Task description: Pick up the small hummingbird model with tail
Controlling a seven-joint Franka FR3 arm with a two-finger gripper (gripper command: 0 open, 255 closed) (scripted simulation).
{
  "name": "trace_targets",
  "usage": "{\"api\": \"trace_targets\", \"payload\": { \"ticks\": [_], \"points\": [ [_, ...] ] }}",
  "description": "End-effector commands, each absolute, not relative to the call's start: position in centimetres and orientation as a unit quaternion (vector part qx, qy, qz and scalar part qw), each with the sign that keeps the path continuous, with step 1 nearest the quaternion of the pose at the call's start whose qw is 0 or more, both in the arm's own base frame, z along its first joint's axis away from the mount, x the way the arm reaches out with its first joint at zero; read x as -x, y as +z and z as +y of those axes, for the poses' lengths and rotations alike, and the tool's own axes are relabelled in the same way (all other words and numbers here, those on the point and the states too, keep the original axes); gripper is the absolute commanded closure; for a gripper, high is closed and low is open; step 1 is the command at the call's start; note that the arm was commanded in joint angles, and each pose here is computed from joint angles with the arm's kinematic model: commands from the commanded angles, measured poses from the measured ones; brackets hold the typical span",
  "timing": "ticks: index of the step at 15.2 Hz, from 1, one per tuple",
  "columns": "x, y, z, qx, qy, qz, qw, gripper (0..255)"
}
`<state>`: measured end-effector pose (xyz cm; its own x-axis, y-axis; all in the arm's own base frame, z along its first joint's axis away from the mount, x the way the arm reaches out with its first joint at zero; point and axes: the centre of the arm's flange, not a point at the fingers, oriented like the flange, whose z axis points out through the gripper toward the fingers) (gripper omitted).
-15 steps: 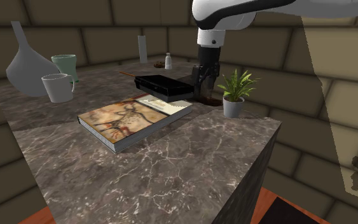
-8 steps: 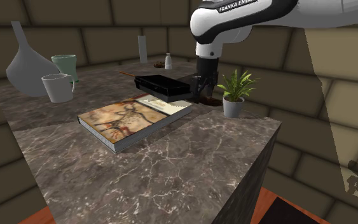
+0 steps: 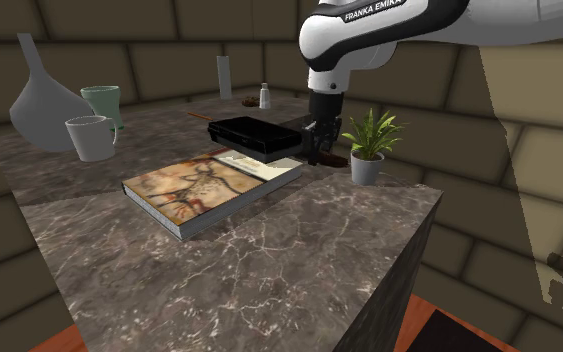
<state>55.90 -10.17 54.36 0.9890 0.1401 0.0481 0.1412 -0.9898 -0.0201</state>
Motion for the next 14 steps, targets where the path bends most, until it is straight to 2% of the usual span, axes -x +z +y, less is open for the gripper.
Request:
{"api": "trace_targets", "payload": {
  "ticks": [1,14],
  "points": [
    [-55.9,54.3,-10.2,0.997,-0.023,-0.070,0.012,255],
    [-55.9,60.1,-10.2,0.997,-0.023,-0.070,0.012,255]
  ]
}}
